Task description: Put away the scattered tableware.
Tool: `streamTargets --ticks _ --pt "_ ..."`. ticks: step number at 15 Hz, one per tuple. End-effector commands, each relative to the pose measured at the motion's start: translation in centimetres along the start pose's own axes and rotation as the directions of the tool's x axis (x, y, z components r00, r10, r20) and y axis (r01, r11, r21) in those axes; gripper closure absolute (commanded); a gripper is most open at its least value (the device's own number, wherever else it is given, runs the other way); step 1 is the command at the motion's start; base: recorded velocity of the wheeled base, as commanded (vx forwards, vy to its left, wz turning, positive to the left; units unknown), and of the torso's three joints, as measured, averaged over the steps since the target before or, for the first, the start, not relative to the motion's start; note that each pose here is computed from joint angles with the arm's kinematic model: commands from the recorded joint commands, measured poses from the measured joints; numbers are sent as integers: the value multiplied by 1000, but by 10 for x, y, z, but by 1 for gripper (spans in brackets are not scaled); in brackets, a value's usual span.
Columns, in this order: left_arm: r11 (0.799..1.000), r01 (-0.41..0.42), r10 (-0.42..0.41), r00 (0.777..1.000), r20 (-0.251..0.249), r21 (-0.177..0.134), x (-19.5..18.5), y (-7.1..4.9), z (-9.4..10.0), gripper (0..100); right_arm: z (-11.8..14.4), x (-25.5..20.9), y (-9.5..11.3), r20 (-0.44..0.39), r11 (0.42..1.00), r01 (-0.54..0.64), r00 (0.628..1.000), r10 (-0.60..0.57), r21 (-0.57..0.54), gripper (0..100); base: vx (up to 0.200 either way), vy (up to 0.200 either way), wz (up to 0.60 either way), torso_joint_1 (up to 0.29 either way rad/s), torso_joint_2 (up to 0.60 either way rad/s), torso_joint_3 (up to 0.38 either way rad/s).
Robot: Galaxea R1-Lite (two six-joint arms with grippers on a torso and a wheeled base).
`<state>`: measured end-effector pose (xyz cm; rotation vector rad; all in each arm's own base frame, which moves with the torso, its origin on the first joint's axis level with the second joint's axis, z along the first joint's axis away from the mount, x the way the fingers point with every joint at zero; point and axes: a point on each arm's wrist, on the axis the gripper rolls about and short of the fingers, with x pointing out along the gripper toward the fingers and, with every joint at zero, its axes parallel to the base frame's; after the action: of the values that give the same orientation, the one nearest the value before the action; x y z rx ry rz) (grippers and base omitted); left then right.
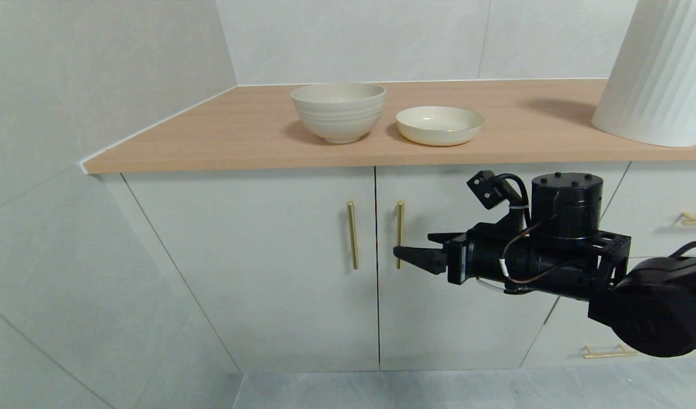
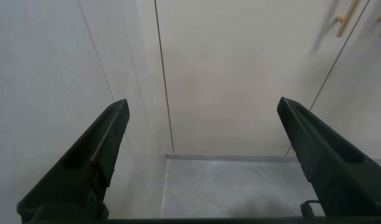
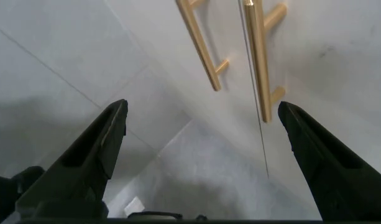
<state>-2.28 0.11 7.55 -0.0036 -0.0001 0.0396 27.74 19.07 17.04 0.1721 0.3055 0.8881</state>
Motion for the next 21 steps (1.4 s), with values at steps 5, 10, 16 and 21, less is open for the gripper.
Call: streamTargets --ticks 5,10,16,21 --pt "1000 0 0 1000 0 -1 0 0 0 0 -5 25 -9 21 991 -15 1000 12 130 0 0 0 0 0 0 0" --pt "1000 0 0 1000 0 -1 0 0 0 0 -21 46 -19 66 991 -31 998 23 126 0 0 0 0 0 0 0" --pt "1000 0 0 1000 0 -1 0 0 0 0 -22 52 -22 68 986 -34 997 23 164 0 0 0 0 0 0 0" --pt "1000 0 0 1000 0 -1 0 0 0 0 -28 64 -16 124 972 -87 990 61 218 0 0 0 0 0 0 0"
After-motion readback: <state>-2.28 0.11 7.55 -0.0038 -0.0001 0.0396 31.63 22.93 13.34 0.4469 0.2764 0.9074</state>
